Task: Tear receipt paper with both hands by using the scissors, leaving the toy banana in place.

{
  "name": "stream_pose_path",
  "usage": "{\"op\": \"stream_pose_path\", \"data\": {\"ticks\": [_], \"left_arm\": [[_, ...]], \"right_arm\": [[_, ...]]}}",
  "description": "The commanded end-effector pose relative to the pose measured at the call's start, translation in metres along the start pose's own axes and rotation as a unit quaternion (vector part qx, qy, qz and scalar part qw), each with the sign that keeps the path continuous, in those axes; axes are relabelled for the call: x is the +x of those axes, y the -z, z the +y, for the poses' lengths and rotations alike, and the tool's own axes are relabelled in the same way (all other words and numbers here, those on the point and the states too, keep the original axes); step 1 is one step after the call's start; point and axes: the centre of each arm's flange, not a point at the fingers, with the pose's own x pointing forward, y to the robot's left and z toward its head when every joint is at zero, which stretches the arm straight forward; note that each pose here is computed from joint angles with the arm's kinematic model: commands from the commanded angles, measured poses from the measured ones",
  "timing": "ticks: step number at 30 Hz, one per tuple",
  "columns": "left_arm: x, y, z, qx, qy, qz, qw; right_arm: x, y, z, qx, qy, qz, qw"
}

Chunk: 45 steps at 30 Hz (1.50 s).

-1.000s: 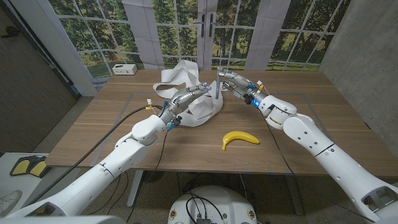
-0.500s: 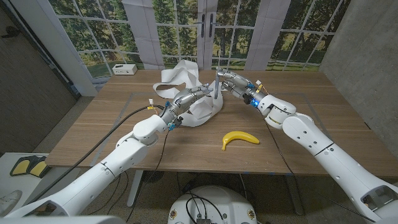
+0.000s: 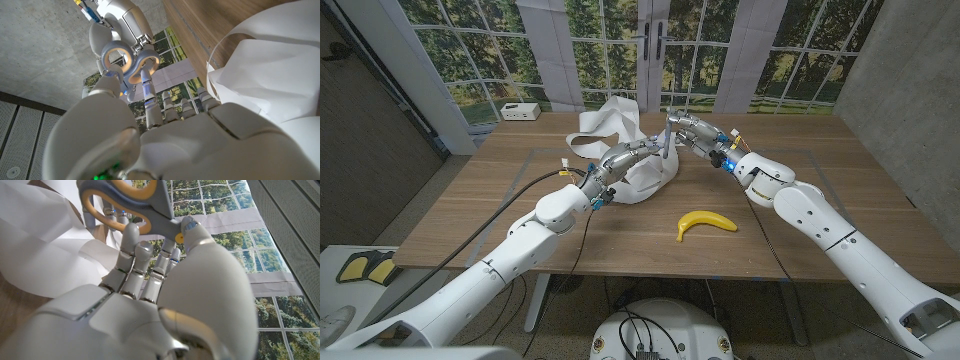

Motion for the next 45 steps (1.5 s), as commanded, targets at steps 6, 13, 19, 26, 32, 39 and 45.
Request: {"op": "stream_pose_path", "data": {"ticks": [6, 13, 19, 26, 32, 39, 45], "left_arm": [[-0.003, 0.001, -0.003, -0.002, -0.006, 0.000, 1.000], [-0.002, 0.001, -0.004, 0.003, -0.002, 0.001, 1.000], [-0.002, -0.002, -0.003, 0.014, -0.001, 0.000, 1.000], [-0.004, -0.003, -0.002, 0.017, -0.004, 0.002, 1.000], [-0.003, -0.002, -0.001, 0.014, 0.001, -0.003, 1.000], [-0.003, -0.001, 0.000, 0.014, 0.001, -0.003, 1.000], [-0.003, 0.001, -0.001, 0.010, 0.003, -0.007, 1.000]], "right_arm": [[-0.002, 0.003, 0.005, -0.001, -0.004, 0.002, 1.0000], [-0.001, 0.003, 0.007, -0.005, -0.004, 0.002, 1.0000], [0.000, 0.003, 0.010, -0.014, -0.004, -0.001, 0.9999], [0.002, 0.003, 0.013, -0.027, -0.002, -0.004, 0.9996], [0.004, 0.005, 0.017, -0.023, -0.005, -0.001, 0.9997], [0.006, 0.006, 0.024, -0.026, -0.012, 0.005, 0.9996], [0.006, 0.008, 0.029, -0.027, -0.019, 0.011, 0.9994]]}}
